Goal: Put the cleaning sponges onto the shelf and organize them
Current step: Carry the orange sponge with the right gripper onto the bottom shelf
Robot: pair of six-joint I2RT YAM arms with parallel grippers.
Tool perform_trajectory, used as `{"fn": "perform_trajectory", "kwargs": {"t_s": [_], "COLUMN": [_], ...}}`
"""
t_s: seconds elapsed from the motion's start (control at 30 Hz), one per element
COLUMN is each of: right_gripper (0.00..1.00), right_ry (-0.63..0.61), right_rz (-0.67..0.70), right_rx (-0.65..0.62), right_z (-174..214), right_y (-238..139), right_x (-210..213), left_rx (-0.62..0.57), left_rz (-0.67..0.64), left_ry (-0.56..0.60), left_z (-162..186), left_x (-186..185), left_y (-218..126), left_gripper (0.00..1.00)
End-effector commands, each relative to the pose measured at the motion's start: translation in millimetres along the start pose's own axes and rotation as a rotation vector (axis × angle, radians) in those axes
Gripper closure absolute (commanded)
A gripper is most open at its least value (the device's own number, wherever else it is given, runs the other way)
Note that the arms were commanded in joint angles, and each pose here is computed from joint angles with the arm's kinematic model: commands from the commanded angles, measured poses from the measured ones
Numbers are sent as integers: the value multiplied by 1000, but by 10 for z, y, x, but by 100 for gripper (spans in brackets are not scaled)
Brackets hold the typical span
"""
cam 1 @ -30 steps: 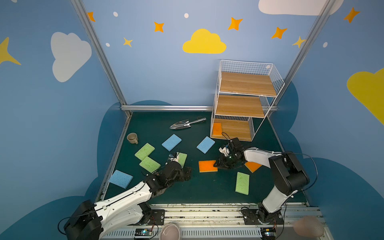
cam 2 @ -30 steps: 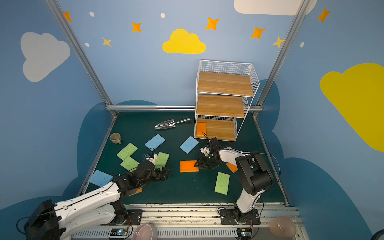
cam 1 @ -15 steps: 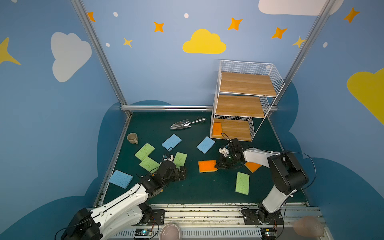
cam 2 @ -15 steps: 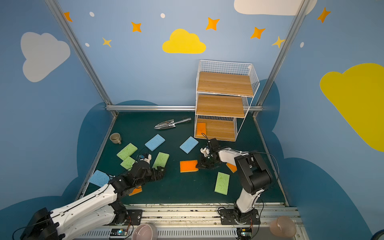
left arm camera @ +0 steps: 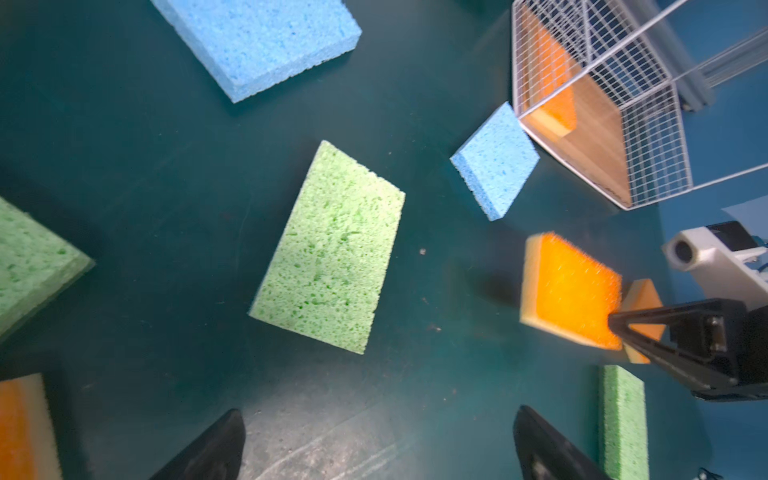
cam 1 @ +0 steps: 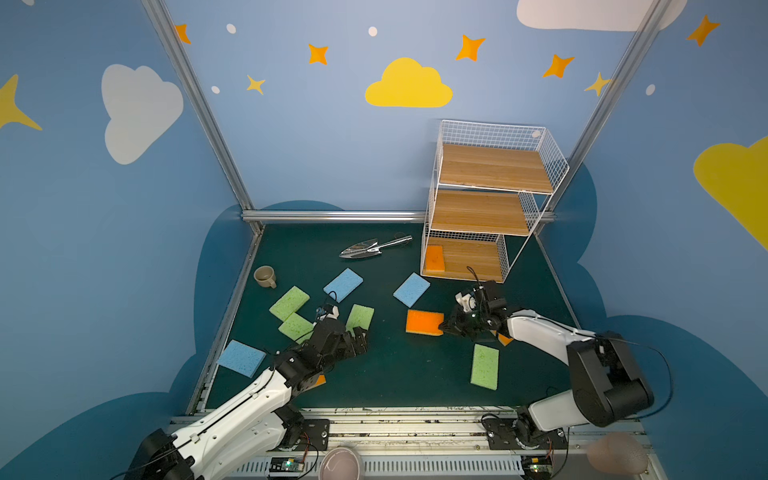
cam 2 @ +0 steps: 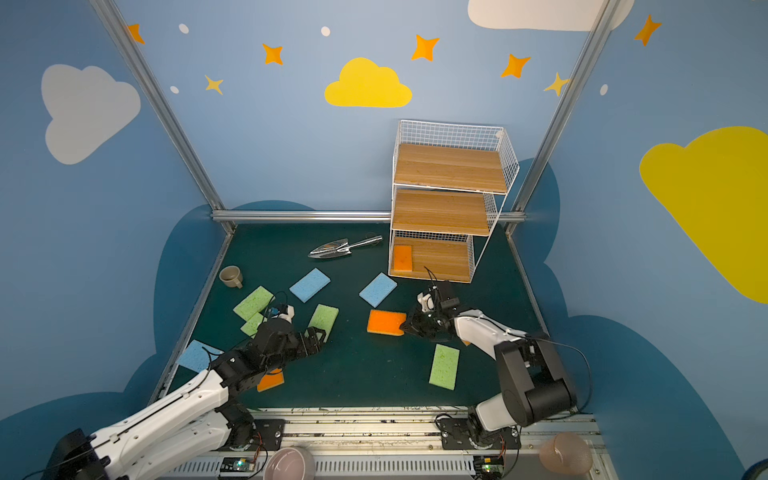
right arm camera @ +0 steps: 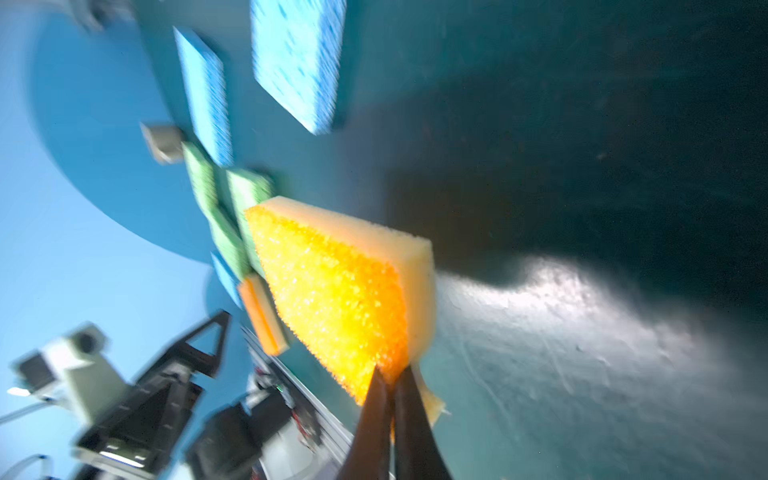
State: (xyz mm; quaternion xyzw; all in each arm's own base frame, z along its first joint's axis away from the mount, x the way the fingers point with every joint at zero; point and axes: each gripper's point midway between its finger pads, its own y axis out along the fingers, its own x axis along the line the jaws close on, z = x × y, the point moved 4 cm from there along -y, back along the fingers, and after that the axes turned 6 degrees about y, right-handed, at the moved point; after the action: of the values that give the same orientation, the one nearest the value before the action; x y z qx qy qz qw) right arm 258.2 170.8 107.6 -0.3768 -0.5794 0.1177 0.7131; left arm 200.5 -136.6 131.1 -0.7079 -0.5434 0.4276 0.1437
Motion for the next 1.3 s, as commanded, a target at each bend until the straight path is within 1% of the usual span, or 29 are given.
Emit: {"fn": "perform_trajectory", "kwargs": {"t_s": [0.0,0.1,0.27,0.43,0.6,0.73,0.8,1.0,1.27], "right_gripper": [100,100,100,100,100,100,100,100,100], "right_ry": [178,283,411,513,644,687,697,698,706], "right_rz": [-46,-71,-104,-117,-106,-130,-147,-139,-112], "right_rx": [-105,-232,-413,-539,-665,-699,-722,-774,-804], "right_z": [-91,-180,-341,-580,-867,-1113,-1279,-1632,-2047], "right_y": [-147,-300,-465,-555,-593,-510,-497,-382,-140], "right_x": [-65,-145,-176,-136,-154,-93,21,155,232], "left_rx": [-9,-10,4,12,13,13,6,-13,-27], "left_rz": [34,33,39,26,20,13,7,-12,-33], "left_ry": [18,21,42,58,67,75,83,115,134], "left_z": [-15,-13,-54,-111,-183,-240,-271,-324,-297], "left_x": [-34,-31,-100,-157,-230,-277,-291,-290,-220], "left_y": [-32,-19,41,136,236,284,307,353,377], "left_gripper": [0,0,0,0,0,0,0,0,0]}}
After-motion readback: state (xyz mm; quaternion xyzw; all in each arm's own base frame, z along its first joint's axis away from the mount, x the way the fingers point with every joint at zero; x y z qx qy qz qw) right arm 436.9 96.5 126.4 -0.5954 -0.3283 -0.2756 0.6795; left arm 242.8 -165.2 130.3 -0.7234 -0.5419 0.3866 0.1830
